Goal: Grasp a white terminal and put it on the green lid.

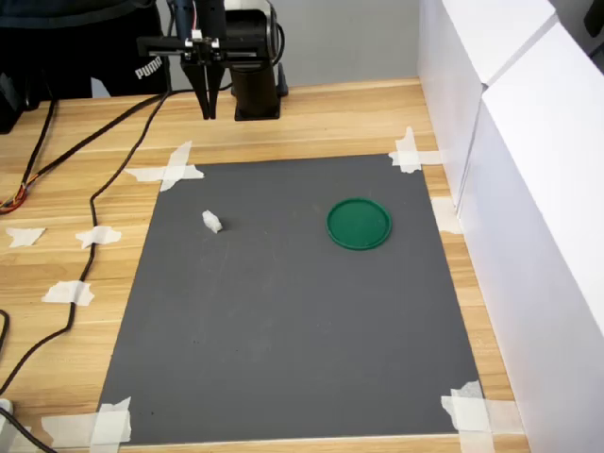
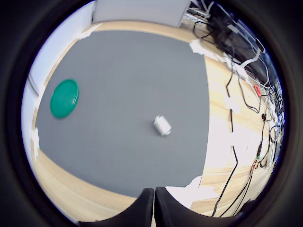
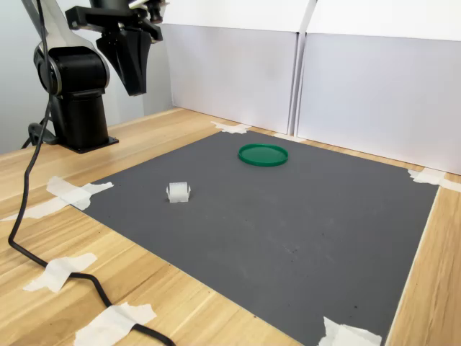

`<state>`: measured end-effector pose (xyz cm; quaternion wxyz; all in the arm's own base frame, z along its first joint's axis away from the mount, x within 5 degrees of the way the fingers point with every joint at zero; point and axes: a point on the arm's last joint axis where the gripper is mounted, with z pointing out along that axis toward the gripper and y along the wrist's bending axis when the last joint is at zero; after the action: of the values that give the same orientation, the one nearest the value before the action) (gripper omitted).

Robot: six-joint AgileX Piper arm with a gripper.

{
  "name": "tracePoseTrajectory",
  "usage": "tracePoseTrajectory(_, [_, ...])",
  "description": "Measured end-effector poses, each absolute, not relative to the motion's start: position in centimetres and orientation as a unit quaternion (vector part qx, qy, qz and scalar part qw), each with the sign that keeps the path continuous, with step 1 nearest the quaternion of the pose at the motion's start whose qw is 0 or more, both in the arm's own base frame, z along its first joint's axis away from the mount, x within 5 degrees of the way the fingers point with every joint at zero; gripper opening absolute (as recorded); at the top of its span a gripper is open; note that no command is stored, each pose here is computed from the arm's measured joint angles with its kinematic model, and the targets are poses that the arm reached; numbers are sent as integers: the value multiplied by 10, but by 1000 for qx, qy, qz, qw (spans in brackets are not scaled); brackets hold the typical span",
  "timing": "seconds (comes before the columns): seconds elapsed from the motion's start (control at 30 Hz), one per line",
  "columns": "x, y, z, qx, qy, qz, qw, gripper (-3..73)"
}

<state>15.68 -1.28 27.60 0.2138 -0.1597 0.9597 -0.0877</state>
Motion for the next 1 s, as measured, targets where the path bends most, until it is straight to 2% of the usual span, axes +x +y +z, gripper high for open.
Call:
tracePoseTrajectory(0.13, [166,-9,274,-216,959,-68,171,-7])
tracePoseTrajectory(0.2, [170,-5,276,-245,955,-47,162,18])
tracePoseTrajectory(0.3, [177,-1,282,-281,947,-25,151,96])
tracePoseTrajectory(0.37, [184,0,287,-295,944,-17,150,190])
tracePoseTrajectory(0.43, [190,0,290,-302,941,-19,150,310])
tracePoseTrajectory(0.57, [201,-4,296,-313,937,-40,146,545])
tracePoseTrajectory(0.67, [207,-11,300,-317,937,-51,136,664])
tracePoseTrajectory(0.77, [211,-21,308,-315,938,-57,133,706])
tracePoseTrajectory(0.9, [216,-38,319,-315,937,-68,131,715])
tracePoseTrajectory(1.0, [221,-49,318,-317,937,-68,130,713])
